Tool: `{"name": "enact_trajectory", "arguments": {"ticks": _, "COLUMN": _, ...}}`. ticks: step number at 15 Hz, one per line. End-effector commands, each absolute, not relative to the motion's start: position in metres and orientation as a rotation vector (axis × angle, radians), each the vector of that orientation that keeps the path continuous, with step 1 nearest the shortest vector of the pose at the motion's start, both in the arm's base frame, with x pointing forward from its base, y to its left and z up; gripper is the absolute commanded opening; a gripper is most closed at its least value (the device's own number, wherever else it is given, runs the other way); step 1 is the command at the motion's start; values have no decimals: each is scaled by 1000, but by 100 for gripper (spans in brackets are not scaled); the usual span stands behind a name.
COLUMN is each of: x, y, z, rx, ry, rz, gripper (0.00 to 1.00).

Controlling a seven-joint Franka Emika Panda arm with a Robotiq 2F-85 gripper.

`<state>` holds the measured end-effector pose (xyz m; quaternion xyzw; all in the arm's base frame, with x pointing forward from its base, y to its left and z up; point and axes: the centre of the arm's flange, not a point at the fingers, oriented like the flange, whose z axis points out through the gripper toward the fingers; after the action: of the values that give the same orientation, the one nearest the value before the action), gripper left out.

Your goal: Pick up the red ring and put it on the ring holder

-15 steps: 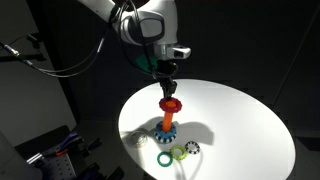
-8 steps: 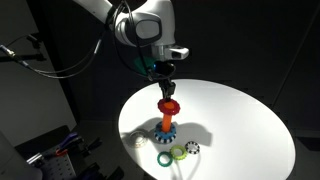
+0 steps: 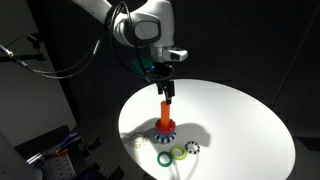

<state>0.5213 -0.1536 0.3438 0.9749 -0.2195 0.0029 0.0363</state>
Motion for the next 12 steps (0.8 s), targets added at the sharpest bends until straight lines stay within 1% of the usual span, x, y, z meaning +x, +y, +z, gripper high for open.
{"name": "enact_trajectory", "arguments": {"ticks": 1, "x": 509, "y": -154, "z": 357, "rx": 3003, "ry": -647, "rz": -46, "gripper": 100}}
{"name": "enact_trajectory", "arguments": {"ticks": 6, "x": 500, "y": -154, "z": 362, "rx": 3025, "ry": -589, "rz": -156, "gripper": 100}}
{"name": "enact_trajectory", "arguments": {"ticks": 11, "x": 495, "y": -156, "z": 363, "rx": 3035, "ry": -542, "rz": -205, "gripper": 100}}
{"name": "enact_trajectory", "arguments": {"ticks": 12, "x": 501, "y": -152, "z": 354, "rx": 3021, "ry": -573, "rz": -188, "gripper": 100}}
